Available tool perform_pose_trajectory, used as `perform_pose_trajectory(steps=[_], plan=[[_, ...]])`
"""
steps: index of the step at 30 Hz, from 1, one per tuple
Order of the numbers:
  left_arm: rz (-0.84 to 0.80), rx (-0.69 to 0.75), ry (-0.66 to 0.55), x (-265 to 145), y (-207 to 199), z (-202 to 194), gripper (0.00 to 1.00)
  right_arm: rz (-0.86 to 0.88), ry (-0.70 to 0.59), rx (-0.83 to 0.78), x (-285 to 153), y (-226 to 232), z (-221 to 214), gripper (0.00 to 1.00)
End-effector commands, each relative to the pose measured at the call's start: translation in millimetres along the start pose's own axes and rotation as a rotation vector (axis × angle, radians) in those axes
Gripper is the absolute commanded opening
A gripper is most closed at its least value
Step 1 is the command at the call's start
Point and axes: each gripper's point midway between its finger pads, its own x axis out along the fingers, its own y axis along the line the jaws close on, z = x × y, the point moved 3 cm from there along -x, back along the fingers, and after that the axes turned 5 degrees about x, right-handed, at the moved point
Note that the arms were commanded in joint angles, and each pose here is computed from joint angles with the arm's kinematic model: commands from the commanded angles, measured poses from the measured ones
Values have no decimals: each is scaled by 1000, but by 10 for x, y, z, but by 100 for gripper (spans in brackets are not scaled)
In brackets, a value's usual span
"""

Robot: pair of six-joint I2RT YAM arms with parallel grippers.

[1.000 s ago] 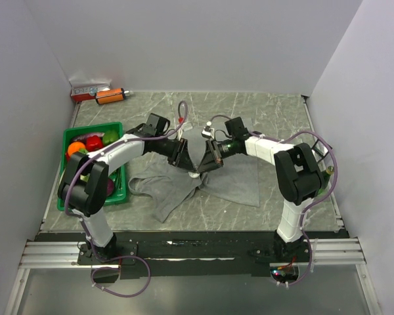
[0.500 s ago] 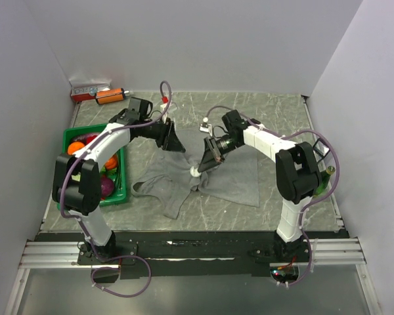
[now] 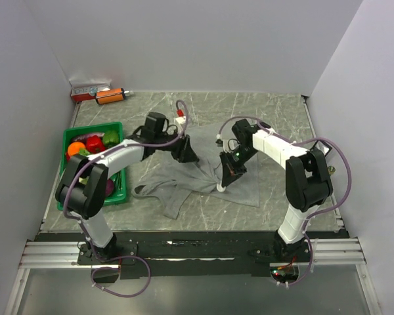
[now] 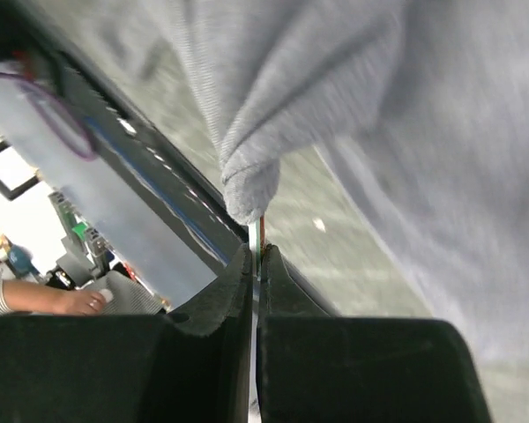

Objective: Remove the brooch from the garment

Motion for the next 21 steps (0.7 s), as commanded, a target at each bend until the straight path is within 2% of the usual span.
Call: perform_pose_trajectory(steps=[1,3,4,7,8,10,11,13,14,16,17,18,20,21], plan=[[129,67,-200,217,193,423,51,-264,67,141,-212,-227,-351,0],[139,39,-217,257,228,455,51,-403,49,232,-304,-360,-362,0],[140,39,-222,267,242,481,50,-537,23,237,-394,-523,-325,0],[134,33,-227,243,202,521,51,-683,-108,237,-588,-627,30,0],[130,31,-223,233,183,517,51,-747,-238,236,-771,-609,321,0],[121,29,-219,207,139,531,51,-777,-341,224,-851,-556,651,0],[123,15,-203,199,131,500,51,-781,-475,226,-1019,-429,949,0],[131,22,-199,155,105,527,51,-764,-579,214,-1055,-335,1259,0],[140,26,-198,130,103,540,51,-726,-698,189,-1095,-224,1520,0],[150,34,-187,68,69,557,51,-658,-806,151,-1095,-115,1721,0],[157,38,-189,28,70,576,51,-627,-827,134,-955,-140,1761,0],[164,39,-185,-19,46,595,51,-525,-943,77,-1014,29,1972,0],[182,40,-184,-111,61,630,52,-464,-1007,48,-922,37,2058,0],[193,49,-192,-178,56,688,52,-390,-1090,4,-995,178,2198,0]])
